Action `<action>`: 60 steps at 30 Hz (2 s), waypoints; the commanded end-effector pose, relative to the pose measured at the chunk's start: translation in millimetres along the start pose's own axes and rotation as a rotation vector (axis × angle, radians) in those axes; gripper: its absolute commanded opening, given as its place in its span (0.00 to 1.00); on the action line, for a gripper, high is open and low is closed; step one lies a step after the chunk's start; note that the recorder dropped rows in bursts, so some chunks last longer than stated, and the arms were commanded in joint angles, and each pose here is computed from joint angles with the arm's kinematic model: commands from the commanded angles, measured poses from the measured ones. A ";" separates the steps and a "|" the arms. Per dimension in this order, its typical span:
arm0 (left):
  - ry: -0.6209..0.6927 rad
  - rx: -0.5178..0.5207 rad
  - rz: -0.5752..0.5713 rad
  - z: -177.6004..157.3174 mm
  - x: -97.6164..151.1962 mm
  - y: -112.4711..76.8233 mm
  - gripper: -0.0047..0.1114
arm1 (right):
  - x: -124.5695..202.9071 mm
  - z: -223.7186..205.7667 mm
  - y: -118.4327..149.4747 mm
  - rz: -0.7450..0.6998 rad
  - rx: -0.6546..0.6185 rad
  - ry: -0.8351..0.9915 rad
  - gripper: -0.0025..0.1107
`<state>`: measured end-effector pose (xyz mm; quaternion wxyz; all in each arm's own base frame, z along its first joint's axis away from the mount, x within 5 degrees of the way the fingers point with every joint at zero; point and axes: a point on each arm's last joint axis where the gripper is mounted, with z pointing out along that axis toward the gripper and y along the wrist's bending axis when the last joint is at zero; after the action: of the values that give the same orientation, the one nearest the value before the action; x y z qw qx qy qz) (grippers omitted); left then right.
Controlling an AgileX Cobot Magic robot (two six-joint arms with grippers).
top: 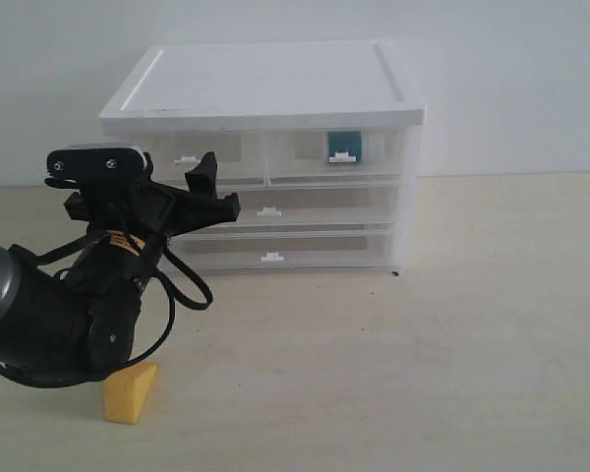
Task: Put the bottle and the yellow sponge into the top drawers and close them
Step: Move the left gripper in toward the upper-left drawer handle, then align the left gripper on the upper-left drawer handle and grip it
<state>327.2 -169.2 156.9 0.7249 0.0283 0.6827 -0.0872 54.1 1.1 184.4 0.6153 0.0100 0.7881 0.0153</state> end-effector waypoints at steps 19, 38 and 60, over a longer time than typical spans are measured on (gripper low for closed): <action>-0.009 -0.050 0.087 23.2 17.8 -5.7 0.58 | 0.4 -0.1 -0.2 -0.002 0.002 -0.009 0.02; -0.031 -0.070 0.060 19.5 3.7 -3.6 0.58 | 0.2 -0.1 -0.2 -0.002 0.002 -0.011 0.02; -0.053 -0.094 0.070 32.0 2.6 5.6 0.57 | 0.2 -0.1 -0.2 -0.002 0.002 -0.011 0.02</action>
<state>352.3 -172.9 152.6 0.7394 0.0215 0.6720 -0.0349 54.1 1.1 184.4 0.6153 0.0100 0.7881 0.0153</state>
